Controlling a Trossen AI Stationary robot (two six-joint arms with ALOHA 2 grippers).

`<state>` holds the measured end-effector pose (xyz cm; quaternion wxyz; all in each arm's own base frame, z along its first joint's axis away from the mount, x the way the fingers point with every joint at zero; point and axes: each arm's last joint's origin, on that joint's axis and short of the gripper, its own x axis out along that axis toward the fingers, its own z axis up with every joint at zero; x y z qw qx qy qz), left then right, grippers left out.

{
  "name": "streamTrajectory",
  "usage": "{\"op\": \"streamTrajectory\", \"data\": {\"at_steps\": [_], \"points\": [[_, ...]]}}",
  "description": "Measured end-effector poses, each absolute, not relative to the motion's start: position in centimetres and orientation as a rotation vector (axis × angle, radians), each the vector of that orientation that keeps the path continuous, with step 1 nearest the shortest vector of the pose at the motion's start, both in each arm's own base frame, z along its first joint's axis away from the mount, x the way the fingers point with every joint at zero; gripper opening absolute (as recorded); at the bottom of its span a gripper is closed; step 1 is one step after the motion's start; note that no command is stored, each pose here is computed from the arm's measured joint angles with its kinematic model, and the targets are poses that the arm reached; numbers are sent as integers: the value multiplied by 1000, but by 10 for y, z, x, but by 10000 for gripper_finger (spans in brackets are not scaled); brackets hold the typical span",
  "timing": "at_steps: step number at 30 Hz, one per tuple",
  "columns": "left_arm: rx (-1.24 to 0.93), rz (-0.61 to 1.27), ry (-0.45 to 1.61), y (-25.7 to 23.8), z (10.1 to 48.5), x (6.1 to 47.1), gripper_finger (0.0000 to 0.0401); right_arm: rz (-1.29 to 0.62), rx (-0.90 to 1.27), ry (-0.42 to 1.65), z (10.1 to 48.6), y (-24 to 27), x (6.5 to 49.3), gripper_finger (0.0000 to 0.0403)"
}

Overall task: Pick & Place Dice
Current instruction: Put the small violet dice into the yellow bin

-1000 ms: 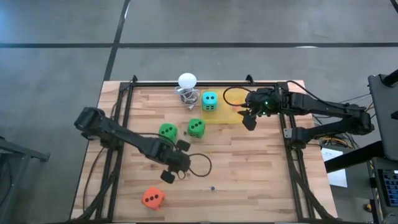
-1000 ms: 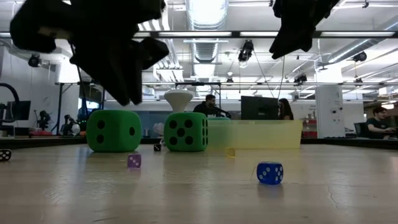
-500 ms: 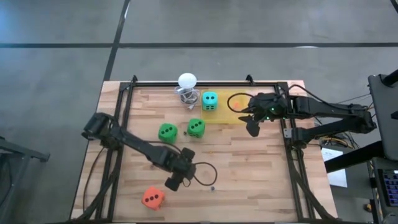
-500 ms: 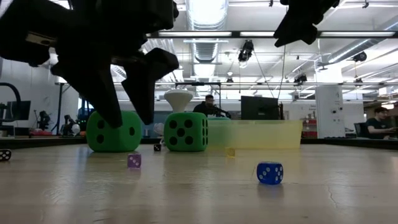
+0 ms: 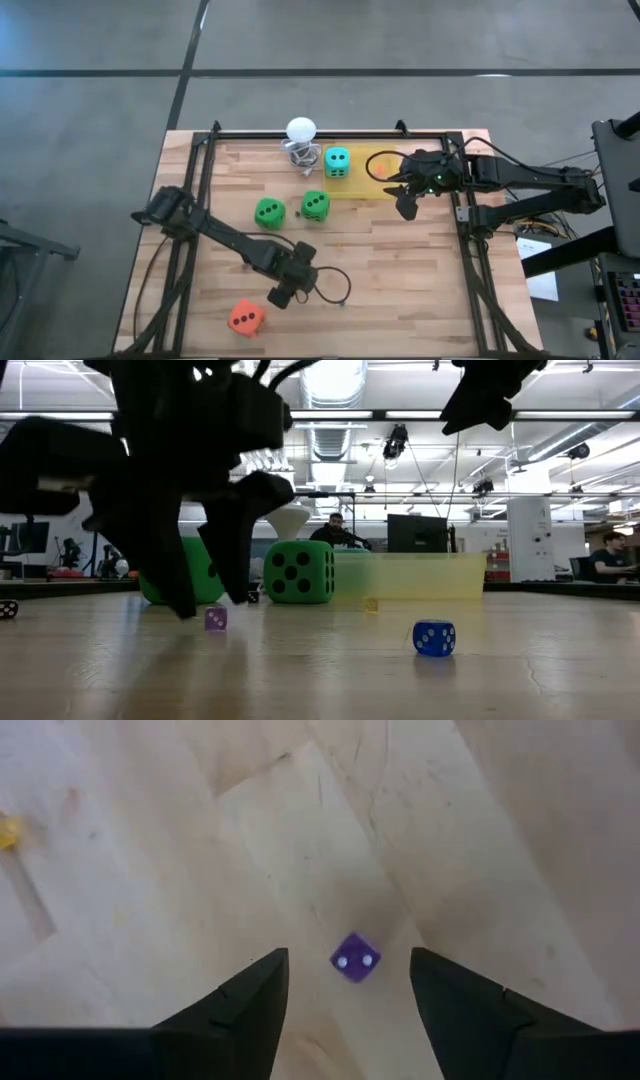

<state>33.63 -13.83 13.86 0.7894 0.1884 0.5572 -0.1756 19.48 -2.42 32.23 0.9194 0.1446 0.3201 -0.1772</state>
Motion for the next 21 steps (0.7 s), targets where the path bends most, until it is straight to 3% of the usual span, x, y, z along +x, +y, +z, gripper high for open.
{"op": "streamTrajectory", "data": {"at_steps": [21], "points": [[572,-466,1182,-139,131,338,146,-359,295,660,322,-23,195,166]]}}
